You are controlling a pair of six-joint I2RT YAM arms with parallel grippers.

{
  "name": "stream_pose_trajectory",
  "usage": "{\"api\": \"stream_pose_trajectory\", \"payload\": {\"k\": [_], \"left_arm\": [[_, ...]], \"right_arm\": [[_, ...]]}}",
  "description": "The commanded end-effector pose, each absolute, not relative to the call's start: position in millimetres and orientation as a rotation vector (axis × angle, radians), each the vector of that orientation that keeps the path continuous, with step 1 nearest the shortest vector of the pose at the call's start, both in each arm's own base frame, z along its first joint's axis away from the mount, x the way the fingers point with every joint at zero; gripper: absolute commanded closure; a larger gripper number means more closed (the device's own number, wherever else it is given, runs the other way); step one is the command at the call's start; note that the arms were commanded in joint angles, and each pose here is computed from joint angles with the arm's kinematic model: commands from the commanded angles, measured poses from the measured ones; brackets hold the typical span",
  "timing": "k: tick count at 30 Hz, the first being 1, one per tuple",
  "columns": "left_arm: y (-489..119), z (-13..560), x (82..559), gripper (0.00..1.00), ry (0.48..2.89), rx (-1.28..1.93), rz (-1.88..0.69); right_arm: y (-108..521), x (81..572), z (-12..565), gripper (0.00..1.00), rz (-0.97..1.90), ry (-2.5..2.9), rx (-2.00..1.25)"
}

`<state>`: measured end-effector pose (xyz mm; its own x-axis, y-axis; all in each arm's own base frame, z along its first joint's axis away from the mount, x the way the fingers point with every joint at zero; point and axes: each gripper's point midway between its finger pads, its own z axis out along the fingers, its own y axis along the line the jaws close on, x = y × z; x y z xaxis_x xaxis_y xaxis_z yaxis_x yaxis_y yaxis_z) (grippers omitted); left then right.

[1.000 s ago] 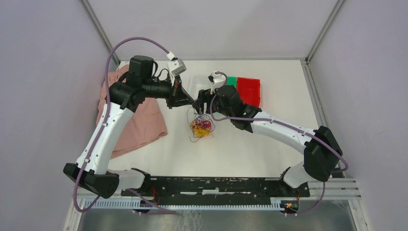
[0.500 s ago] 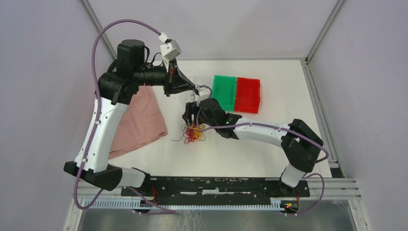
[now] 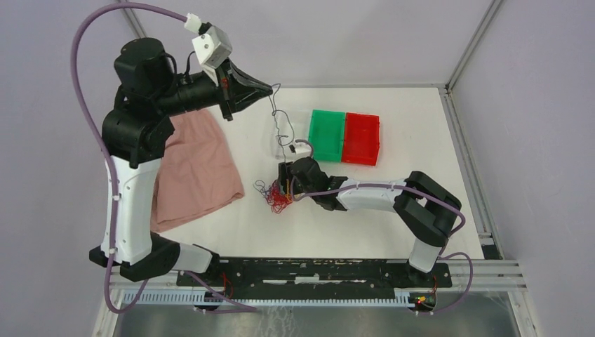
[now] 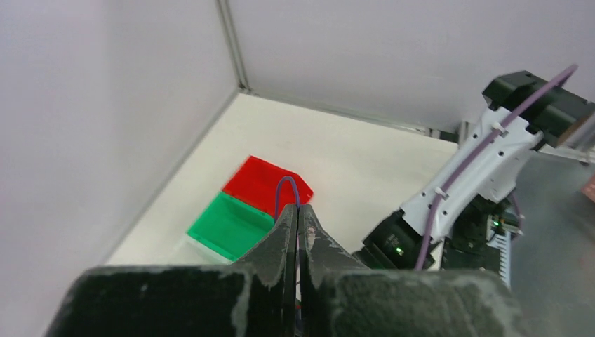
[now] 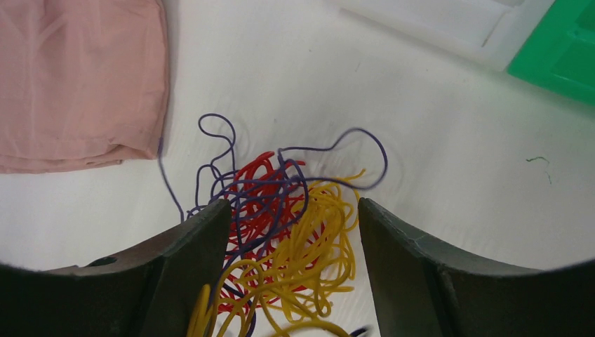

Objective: Untangle the cables
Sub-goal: Untie the cable.

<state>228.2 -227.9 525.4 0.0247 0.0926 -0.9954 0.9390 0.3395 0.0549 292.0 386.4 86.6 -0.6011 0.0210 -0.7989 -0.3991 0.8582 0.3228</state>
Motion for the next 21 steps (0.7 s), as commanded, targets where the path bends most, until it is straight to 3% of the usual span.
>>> {"api": "stream_pose_trajectory", "payload": {"k": [1,15,21], "left_arm": [[-209,588,231,0.97,1.195,0.904,-0.689],[-134,728,207,0.97,0.741,0.530,-0.310],[-99,782,185,0.97,0.565,0.380,-0.179]], "right_arm": [[379,295,83,0.28,0.586,2.131,-0.214],[371,287,75,0.25,0.581,2.159,-0.209],[369,286,74,0.19,0.573,2.170,-0.206]]}}
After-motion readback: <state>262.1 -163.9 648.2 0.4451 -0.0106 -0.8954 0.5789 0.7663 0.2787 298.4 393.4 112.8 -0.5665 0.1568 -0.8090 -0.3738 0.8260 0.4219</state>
